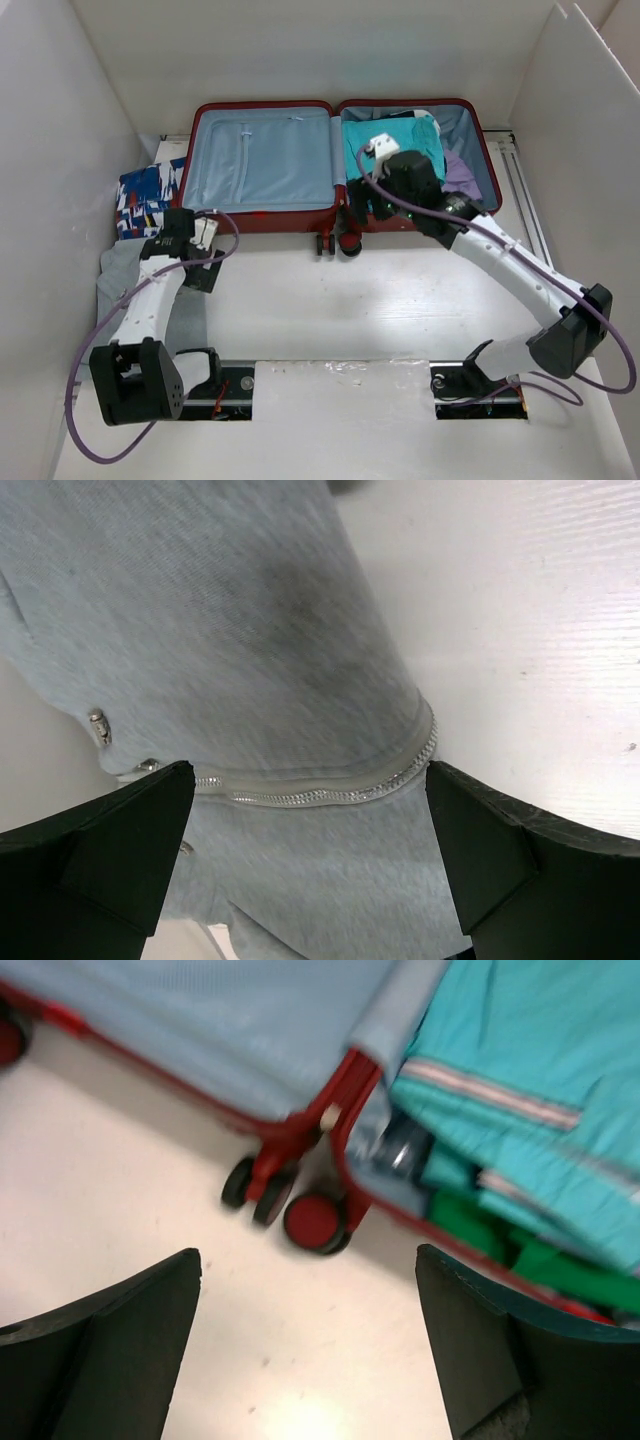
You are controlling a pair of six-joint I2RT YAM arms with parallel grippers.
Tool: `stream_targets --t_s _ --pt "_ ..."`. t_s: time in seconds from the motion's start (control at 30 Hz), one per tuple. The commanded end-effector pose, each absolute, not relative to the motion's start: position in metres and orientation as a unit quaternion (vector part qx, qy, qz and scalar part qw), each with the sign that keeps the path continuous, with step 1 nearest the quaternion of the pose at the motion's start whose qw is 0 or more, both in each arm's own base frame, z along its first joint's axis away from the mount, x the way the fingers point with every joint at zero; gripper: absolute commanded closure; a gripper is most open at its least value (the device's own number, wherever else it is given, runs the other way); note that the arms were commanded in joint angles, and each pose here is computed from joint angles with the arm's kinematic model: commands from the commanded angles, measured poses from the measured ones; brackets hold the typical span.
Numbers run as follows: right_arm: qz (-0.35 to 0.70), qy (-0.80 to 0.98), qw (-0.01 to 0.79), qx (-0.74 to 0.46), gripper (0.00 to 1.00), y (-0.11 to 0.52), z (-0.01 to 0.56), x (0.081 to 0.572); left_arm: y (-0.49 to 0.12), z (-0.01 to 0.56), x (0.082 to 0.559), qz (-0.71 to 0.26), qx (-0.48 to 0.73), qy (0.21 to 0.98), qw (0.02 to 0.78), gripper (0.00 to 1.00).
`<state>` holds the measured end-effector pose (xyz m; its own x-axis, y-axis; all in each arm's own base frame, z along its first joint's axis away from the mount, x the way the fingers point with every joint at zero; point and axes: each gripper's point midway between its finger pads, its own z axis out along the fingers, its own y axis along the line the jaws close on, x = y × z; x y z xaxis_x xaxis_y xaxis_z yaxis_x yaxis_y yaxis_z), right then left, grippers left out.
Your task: Pack the luggage
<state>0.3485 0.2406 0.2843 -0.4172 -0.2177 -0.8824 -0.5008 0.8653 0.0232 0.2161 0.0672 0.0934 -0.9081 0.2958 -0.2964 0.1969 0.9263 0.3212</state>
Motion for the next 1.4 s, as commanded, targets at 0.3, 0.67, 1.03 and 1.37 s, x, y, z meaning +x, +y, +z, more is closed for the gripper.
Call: stream_targets --t_s 0.3,0.67,1.03,1.37 --pt "0.116 0.858 0.475 -0.158 0.07 0.237 0.250 0.309 0.097 0.045 0.232 0.224 0.052 0.962 0.147 0.00" --pt "0.119 0.858 0.470 -0.170 0.07 0.257 0.248 0.309 0.098 0.047 0.249 0.204 0.082 0.958 0.186 0.99" --pt "0.142 0.852 0.453 -0.222 0.07 0.310 0.236 0.278 0.072 0.182 0.267 0.144 0.092 0.911 0.376 1.00" --pt "0.164 0.826 0.479 -0.246 0.07 0.327 0.255 0.277 0.022 0.253 0.327 -0.012 0.073 0.887 0.456 1.00"
